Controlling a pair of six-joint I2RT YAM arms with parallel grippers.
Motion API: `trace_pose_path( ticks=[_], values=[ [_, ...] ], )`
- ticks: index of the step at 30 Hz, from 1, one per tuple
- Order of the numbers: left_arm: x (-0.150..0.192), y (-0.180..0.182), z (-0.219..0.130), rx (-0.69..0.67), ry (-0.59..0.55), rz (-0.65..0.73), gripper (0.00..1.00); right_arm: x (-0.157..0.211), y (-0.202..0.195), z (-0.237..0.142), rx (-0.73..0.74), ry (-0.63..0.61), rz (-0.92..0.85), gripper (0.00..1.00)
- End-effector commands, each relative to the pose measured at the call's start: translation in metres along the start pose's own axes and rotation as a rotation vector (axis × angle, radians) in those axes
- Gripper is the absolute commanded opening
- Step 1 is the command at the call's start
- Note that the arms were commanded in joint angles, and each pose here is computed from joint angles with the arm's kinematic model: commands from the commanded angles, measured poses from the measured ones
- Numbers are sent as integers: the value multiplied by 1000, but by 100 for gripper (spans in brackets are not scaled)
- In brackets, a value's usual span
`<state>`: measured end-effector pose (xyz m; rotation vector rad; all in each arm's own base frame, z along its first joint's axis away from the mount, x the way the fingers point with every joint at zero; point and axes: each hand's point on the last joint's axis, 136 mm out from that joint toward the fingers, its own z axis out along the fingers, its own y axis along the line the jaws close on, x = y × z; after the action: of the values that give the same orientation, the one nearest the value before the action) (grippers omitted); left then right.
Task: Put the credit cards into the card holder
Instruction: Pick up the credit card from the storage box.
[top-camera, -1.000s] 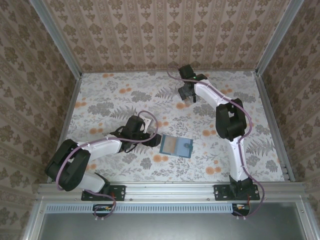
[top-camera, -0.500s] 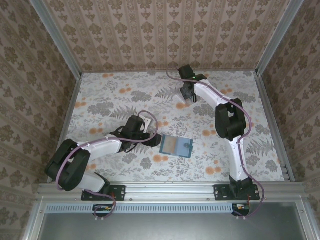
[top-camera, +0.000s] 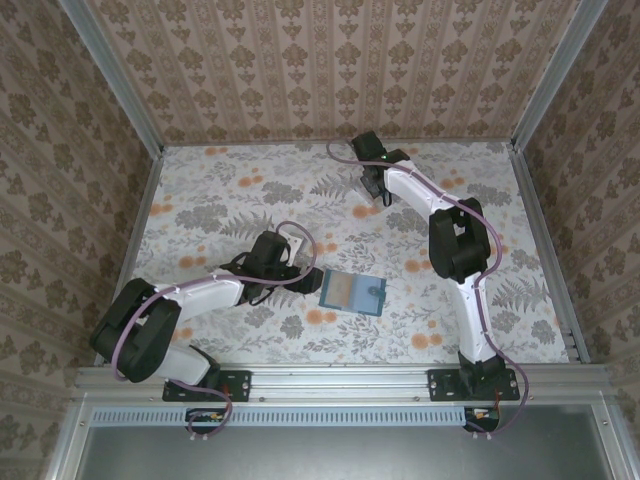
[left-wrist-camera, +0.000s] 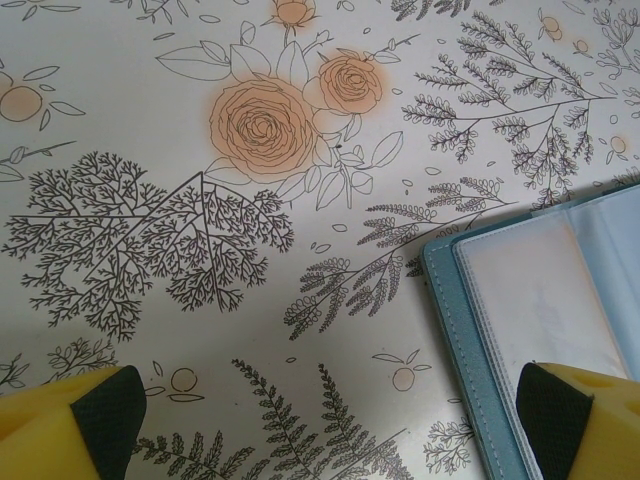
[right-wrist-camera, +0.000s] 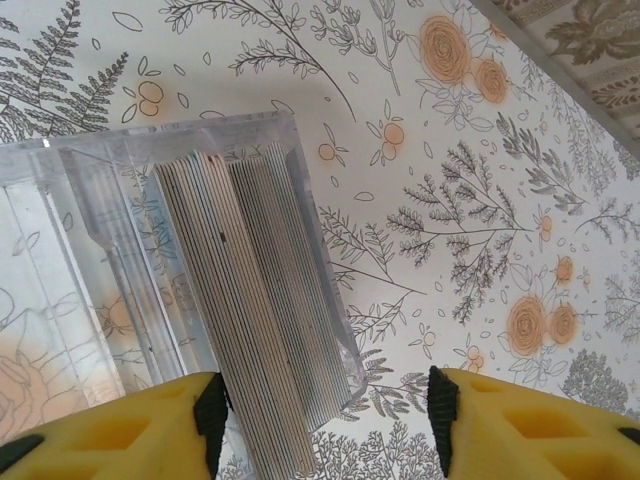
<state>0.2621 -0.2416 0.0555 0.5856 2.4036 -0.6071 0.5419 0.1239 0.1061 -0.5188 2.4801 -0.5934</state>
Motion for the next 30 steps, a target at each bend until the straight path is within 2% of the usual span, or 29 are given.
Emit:
trace_pose_path(
  ticks=[1,15,19,22,25,30],
  values=[
    [-8,-3,-1,-2,-17,-4,100,-7,-19,-21,49,-28,4,56],
    [-7,-6,5,15,2,-28,100,-12,-17,-31,56,-45,-21,41],
    [-5,-5,5,10,7,-27,100,-9,-13,-27,44,-32,-30,31],
    [-7,-8,3,23,2,-29,100,-8,-9,-28,24,-29,-25,12],
    [-6,-5,3,11,4,-27,100,-8,-8,-28,18,-27,-22,1],
    [-7,-8,3,21,4,-31,100,-11,-8,-34,5,-35,-4,0]
  ],
)
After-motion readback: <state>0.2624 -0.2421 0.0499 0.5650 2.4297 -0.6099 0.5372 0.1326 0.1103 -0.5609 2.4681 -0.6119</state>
